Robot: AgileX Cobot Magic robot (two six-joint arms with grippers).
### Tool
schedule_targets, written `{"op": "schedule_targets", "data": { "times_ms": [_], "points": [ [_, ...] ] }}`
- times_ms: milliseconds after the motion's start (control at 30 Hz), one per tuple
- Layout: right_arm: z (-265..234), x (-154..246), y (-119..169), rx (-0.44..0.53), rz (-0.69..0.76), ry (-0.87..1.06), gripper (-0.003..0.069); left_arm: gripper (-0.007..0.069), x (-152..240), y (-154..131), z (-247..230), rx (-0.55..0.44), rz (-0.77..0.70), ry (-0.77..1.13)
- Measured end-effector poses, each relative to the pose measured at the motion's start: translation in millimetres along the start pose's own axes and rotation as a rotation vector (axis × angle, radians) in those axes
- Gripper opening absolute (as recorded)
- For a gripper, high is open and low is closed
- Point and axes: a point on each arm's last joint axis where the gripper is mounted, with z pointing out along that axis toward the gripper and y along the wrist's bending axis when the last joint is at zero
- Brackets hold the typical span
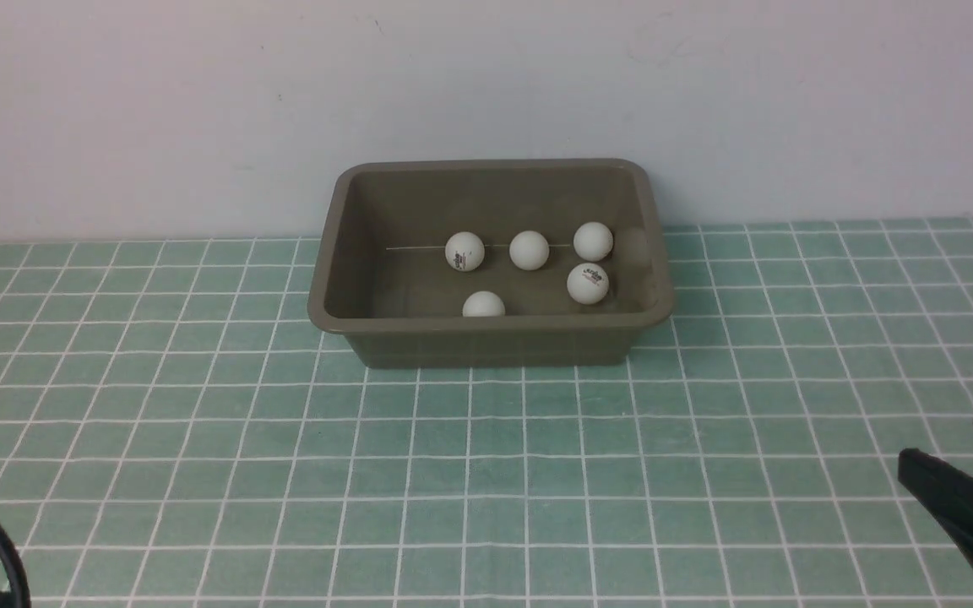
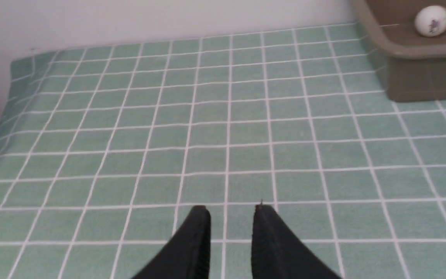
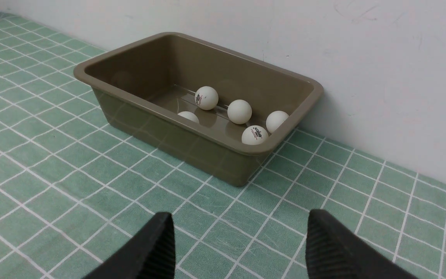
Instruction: Put the table tennis balls in the box on the green coffee tablecloth.
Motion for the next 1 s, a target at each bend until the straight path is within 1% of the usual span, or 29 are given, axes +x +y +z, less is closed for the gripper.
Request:
{"op": "schedule_targets", "data": {
  "times_ms": [67,100,133,267,433,500,667,833,1000],
  "points": [
    [0.0,0.0,0.0,0.0,0.0,0.0,0.042,0.0143,18.2,1.5,2.4,-0.035,-0.014,-0.008],
    [0.0,0.0,0.0,0.0,0.0,0.0,0.042,0.0143,29.9,1.7,4.6,-0.025,-0.028,-0.001],
    [0.0,0.0,0.0,0.0,0.0,0.0,0.042,0.0143,37.3,1.7,5.5,-0.053,-0.056,0.014],
    [0.0,0.0,0.0,0.0,0.0,0.0,0.042,0.0143,57.2,0.3,6.1,-0.052,-0.068,0.041],
    [0.0,0.0,0.0,0.0,0.0,0.0,0.042,0.0143,62.8,-5.4,2.2,0.025,-0.022,-0.015],
    [0.0,0.0,0.0,0.0,0.0,0.0,0.042,0.0143,66.1,-6.5,1.9,0.04,-0.015,-0.03],
    [0.0,0.0,0.0,0.0,0.0,0.0,0.042,0.0143,70.5,-7.0,0.2,0.044,-0.013,-0.08],
    [0.0,0.0,0.0,0.0,0.0,0.0,0.042,0.0143,70.6,-7.0,0.2,0.044,-0.008,-0.081],
    [0.0,0.0,0.0,0.0,0.0,0.0,0.042,0.0143,70.5,-9.2,0.0,0.085,0.018,-0.084]
  ]
}}
